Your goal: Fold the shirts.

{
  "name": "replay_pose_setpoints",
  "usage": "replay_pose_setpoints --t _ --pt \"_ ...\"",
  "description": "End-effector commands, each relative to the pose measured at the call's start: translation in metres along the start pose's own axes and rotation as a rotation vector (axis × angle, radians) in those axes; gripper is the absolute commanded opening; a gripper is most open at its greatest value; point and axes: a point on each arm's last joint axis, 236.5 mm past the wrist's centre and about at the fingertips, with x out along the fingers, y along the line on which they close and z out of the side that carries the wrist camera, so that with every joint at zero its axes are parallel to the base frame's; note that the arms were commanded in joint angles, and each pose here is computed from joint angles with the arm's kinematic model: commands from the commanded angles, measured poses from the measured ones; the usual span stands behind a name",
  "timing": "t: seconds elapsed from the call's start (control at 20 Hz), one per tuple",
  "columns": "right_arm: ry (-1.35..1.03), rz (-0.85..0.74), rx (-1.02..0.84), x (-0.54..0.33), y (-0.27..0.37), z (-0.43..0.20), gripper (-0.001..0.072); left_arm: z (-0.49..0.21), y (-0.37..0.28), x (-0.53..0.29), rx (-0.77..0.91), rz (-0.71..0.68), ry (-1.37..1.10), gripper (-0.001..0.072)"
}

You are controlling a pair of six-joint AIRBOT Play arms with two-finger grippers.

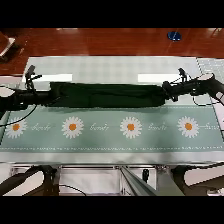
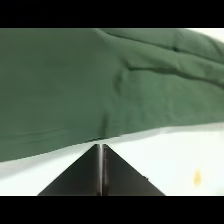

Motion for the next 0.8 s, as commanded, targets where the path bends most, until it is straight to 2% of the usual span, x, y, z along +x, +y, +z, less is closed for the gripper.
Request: replay_pose_setpoints --t 0.0,0.15,0.35,0.55,0.75 --pt "0.005 -0.035 -0.145 -0.039 0.022 -0.016 0.002 -0.007 -0.039 0.017 0.086 -0.08 0.009 0.0019" --pt "-0.074 -0.138 -0.255 -0.085 0.034 -0.051 0.002 -0.008 -0.073 0.045 0.175 -0.07 -0.042 0.0018" --pt "-0.223 -0.121 -0.324 -0.128 0.068 -0.109 0.002 -0.036 -0.147 0.1 0.323 -0.14 0.023 0.0018" --pt "-0.298 -0.077 -0.389 -0.16 0.1 -0.161 0.002 -0.071 -0.219 0.16 0.309 -0.23 0.158 0.0018" --pt "-0.364 -0.058 -0.412 -0.178 0.117 -0.179 0.002 -0.147 -0.267 0.205 0.295 -0.299 0.398 0.0018"
